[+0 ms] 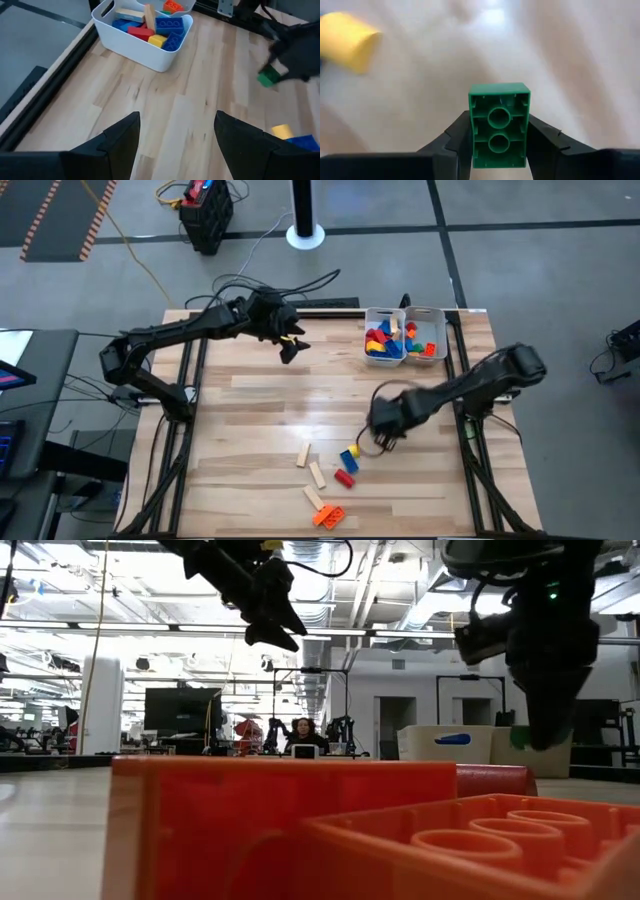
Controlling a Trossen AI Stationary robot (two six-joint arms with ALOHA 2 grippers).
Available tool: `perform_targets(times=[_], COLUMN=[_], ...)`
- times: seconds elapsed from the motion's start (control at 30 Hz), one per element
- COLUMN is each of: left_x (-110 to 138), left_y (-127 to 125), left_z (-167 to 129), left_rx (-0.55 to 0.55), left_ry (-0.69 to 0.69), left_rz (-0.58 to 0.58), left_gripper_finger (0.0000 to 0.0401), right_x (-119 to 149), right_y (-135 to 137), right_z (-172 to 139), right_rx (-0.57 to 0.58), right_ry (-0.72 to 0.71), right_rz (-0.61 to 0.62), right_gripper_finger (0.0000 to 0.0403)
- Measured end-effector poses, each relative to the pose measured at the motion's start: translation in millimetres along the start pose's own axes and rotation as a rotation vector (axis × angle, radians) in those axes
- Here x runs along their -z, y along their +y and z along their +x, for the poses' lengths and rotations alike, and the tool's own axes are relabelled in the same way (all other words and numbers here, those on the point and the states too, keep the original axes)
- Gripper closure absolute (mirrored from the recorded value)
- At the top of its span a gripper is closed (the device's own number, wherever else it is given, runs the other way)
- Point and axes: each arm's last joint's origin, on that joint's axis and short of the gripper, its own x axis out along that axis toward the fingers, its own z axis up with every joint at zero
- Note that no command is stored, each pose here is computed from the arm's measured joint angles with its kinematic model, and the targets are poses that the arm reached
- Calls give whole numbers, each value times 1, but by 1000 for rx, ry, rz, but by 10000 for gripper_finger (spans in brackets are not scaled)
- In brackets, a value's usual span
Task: Sort blocks by size
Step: Put the small green game piece into the gray bin
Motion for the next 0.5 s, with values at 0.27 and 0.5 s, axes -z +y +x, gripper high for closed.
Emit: perform_targets(times=[0.27,0.5], left_x=[-6,-4], left_y=[-27,-60], left_z=[5,8], left_rx=[28,-47], left_ry=[-64,-82], left_rz=[-84,-172], left_gripper_finger=[156,156], right_x=[0,-7], right_y=[-77,-138], right_z=[-28,-61], right_rx=[-43,-42], right_ry=[-98,-269], right_rz=[38,108], right_gripper_finger=[241,241])
